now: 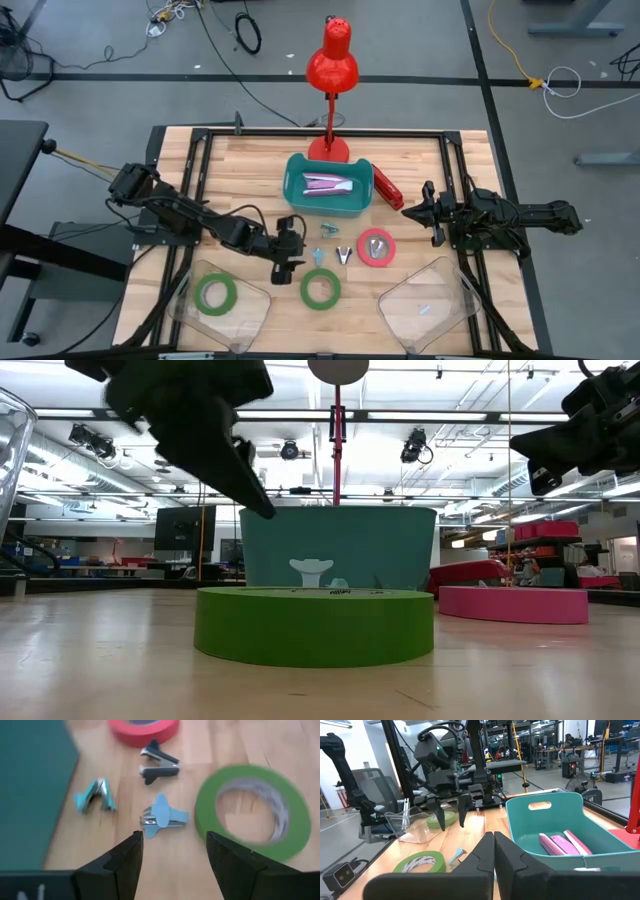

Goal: Pick and place Stapler, Stapler remover, tape
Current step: Put the green tape in the left transparent bin

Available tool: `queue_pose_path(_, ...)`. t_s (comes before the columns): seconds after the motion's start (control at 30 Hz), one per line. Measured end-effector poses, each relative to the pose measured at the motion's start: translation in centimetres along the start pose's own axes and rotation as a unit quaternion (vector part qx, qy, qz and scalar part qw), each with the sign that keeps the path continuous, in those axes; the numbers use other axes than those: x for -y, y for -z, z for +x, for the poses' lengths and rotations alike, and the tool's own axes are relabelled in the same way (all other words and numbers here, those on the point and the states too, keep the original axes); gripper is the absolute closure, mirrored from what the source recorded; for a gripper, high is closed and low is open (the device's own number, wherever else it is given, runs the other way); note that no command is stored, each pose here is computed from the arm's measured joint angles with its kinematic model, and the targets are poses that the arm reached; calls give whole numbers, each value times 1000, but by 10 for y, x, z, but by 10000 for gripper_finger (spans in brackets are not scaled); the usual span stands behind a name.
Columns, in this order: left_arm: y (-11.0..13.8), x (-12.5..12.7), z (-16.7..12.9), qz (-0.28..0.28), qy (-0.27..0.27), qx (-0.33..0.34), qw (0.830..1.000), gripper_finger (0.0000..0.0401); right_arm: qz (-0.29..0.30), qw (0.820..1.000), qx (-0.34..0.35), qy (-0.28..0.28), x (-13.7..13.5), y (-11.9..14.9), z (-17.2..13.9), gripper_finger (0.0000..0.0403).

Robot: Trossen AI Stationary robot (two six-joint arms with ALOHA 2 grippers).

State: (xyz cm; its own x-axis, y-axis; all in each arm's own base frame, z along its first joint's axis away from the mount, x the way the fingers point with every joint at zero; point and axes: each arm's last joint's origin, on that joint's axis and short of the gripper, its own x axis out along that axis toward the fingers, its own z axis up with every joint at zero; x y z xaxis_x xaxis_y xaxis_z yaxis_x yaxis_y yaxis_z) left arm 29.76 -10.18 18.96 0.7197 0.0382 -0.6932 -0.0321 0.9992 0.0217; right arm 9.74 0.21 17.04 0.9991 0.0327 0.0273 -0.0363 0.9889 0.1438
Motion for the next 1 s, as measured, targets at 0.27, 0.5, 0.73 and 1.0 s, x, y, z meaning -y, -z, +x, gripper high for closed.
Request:
queue_pose_path(0.27, -4, -7, -1, -276, 14, -4, 961, 181, 0, 1000, 0, 0, 0, 0, 0, 396)
queue_pose_path(0.5, -6, -18, 2, -428, 55, -44, 901, 181, 0, 1000, 0, 0, 0, 0, 0, 396)
queue_pose_path(0.73, -6, -25, 7, -478, 40, -44, 876, 181, 0, 1000, 0, 0, 0, 0, 0, 396)
queue_pose_path(1.0, -7, -30, 8, -491, 38, -44, 869, 181, 0, 1000, 0, 0, 0, 0, 0, 396)
